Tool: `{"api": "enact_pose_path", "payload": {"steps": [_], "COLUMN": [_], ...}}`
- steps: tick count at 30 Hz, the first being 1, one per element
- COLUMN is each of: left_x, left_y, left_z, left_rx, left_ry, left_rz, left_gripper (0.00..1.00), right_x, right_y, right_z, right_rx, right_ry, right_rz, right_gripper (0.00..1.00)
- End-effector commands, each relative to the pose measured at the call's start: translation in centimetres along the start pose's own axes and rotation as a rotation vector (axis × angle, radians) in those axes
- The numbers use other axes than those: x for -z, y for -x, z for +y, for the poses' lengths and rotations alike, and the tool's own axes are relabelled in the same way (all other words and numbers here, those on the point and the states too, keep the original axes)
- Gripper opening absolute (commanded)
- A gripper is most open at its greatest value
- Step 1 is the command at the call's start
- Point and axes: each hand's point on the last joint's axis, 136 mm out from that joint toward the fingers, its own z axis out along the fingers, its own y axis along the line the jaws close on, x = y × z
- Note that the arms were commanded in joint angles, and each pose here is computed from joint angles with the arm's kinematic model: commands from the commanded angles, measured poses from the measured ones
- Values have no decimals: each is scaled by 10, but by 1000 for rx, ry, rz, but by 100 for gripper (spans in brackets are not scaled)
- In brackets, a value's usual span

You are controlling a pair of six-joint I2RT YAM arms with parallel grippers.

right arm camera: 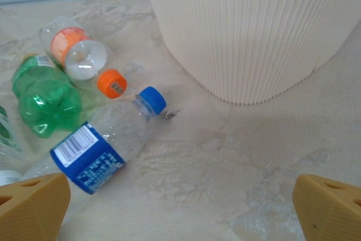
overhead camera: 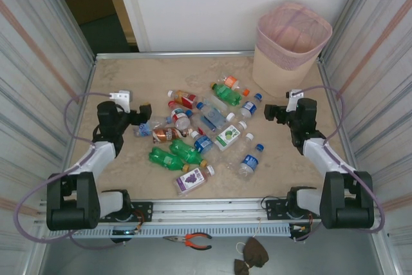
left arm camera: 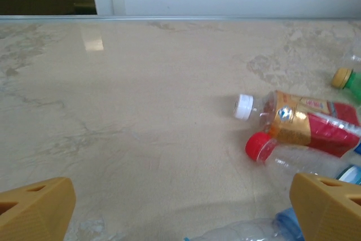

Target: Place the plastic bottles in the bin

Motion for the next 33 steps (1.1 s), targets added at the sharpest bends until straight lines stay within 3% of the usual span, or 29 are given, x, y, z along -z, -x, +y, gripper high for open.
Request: {"api": "enact_pose_path", "payload": {"steps": [1,9,17,21,33], "left_x": [13,43,69,71,87], "left_y": [5,12,15,12,39], "left_z": [-1,-25,-47,-43,-15], "left_rx": [119,250,166,100,195], "left_ry": [21,-53,-166,-152,-118], "left_rz": [84,270,419,378,193], "left_gripper": [96,95,94,93,91], "right_x": [22,80,126,140,157], "right_y": [-22,-40,-71,-94,-153], "right_z": [7,32,66,84,124], "right_rx": [-109,-305,-438,-444,-434], "right_ry": [-30,-62,-66,-55,-70], "right_rz": [153,322,515,604,747], "right_gripper": [99,93,84,81,85]}}
